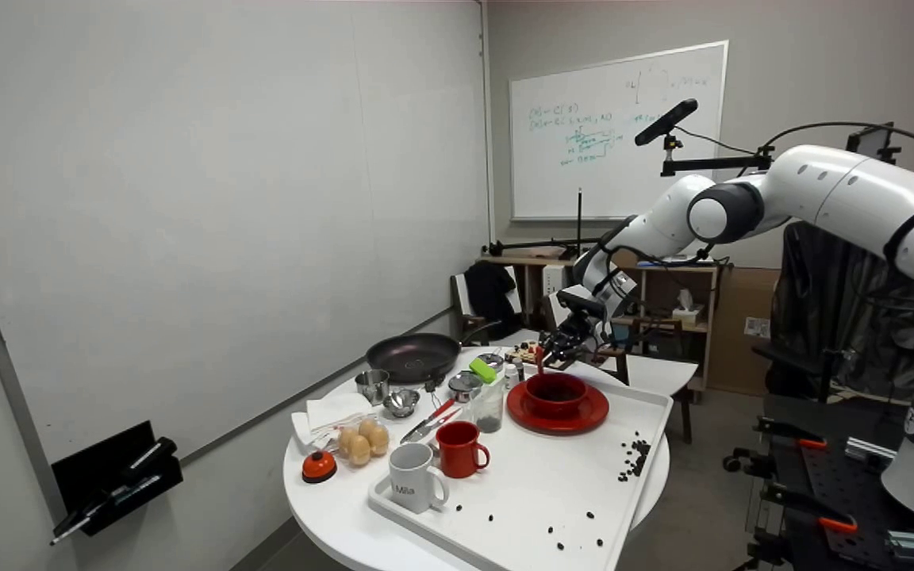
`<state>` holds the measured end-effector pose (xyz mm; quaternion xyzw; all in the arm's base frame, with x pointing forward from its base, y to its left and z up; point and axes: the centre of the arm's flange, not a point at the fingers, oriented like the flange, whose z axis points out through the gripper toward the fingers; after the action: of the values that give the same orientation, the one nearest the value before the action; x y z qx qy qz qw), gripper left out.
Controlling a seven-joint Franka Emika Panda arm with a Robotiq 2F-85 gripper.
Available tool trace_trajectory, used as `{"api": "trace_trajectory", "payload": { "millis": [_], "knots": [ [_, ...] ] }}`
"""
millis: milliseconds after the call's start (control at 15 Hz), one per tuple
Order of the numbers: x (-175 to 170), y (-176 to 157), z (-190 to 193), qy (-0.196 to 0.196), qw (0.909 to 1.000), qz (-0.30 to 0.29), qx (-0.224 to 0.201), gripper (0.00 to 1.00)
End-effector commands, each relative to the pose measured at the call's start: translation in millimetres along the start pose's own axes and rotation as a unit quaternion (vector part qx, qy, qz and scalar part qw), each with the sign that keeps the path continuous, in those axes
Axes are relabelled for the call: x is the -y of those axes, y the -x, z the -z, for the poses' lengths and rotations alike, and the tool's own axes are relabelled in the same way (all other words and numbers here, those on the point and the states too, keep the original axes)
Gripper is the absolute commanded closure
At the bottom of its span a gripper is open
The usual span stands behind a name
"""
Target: Use the spoon to mix the contents of the bowl
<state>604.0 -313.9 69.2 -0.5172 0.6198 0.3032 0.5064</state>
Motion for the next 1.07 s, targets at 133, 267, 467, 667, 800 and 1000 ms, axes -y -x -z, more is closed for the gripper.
{"api": "trace_trajectory", "payload": {
  "millis": [133, 267, 467, 667, 800, 1000],
  "knots": [
    [4, -19, 30, -0.055, 0.9978, -0.015, 0.032, 0.93],
    [-2, -19, 37, -0.070, 0.9968, -0.016, 0.037, 0.93],
    [-12, -15, 46, -0.086, 0.9953, -0.013, 0.044, 0.93],
    [-25, -9, 49, -0.087, 0.9950, -0.011, 0.047, 0.93],
    [-33, -8, 41, -0.073, 0.9961, -0.011, 0.047, 0.93],
    [-41, -12, 29, -0.058, 0.9967, -0.015, 0.055, 0.93]
  ]
}}
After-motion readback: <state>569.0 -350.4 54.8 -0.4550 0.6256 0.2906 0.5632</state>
